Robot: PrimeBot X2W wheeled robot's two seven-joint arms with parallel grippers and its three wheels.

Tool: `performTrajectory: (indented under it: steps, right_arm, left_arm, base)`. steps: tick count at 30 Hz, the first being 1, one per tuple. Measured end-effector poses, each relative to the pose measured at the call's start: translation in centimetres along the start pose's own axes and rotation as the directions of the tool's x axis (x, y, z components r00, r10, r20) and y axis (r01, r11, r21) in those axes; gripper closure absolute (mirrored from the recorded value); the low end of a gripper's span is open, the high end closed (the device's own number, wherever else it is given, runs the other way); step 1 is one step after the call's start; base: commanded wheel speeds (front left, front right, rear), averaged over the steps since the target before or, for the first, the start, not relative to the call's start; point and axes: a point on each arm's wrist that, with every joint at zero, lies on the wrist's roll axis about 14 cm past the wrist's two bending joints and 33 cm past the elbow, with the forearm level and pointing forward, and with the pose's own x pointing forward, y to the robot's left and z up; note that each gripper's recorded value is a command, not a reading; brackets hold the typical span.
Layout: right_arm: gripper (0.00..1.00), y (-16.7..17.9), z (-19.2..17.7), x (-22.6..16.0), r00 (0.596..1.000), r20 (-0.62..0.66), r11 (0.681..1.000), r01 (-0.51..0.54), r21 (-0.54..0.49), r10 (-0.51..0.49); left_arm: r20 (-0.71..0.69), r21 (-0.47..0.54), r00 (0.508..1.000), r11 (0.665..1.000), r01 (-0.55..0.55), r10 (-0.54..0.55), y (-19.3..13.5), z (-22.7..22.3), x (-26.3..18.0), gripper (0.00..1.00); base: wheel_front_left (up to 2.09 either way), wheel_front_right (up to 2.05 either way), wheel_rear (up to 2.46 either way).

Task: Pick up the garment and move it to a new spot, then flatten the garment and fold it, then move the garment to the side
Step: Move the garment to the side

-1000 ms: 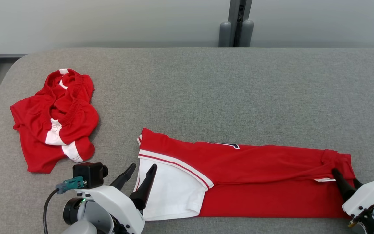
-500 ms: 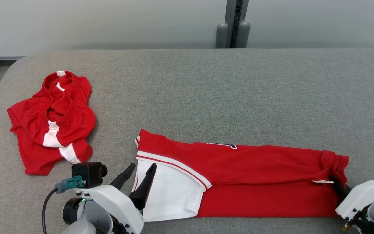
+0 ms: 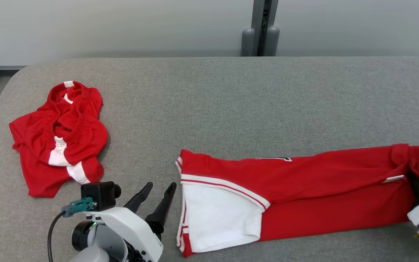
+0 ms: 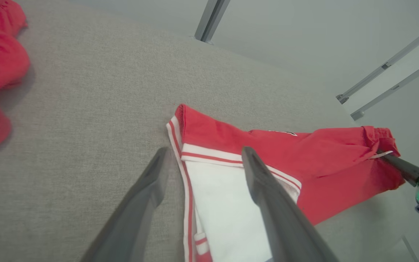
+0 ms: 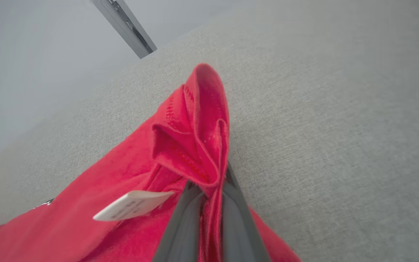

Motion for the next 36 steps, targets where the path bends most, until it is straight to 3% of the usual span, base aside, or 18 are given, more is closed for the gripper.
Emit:
performTrajectory:
  steps: [5,12,19,24,36]
  right_arm:
    - [1.0,1.3,2.2,-0.3,0.998,0.056,0.999,-0.037,-0.02,0.038]
    - [1.0,7.0,2.4,-1.0,0.981,0.066,0.983,-0.182,-0.035,0.184]
    - [1.0,14.1,0.8,-2.1,0.932,0.012,0.932,-0.361,-0.029,0.362]
    - [1.0,19.1,-1.4,-2.5,0.874,-0.05,0.875,-0.48,0.054,0.483]
    - [1.0,25.1,-6.3,-0.9,0.795,-0.156,0.809,-0.561,0.178,0.586]
  left_arm:
    - [0.005,-0.001,1.0,1.0,0.01,-0.01,-0.4,0.0,-0.1,0.0]
    - [0.019,-0.011,1.0,1.0,0.001,-0.001,-0.2,0.1,-0.6,0.0]
    - [0.053,-0.019,0.998,0.999,-0.04,0.041,1.0,0.8,-1.7,0.0]
    - [0.078,-0.032,0.994,0.997,-0.074,0.076,2.0,1.1,-2.7,0.0]
    - [0.139,-0.087,0.973,0.981,-0.172,0.183,4.6,1.6,-6.0,0.0]
  base:
    - [0.0,0.0,0.0]
    - [0.0,0.0,0.0]
    - [0.0,0.0,0.0]
    - [0.0,0.0,0.0]
    - [0.0,0.0,0.0]
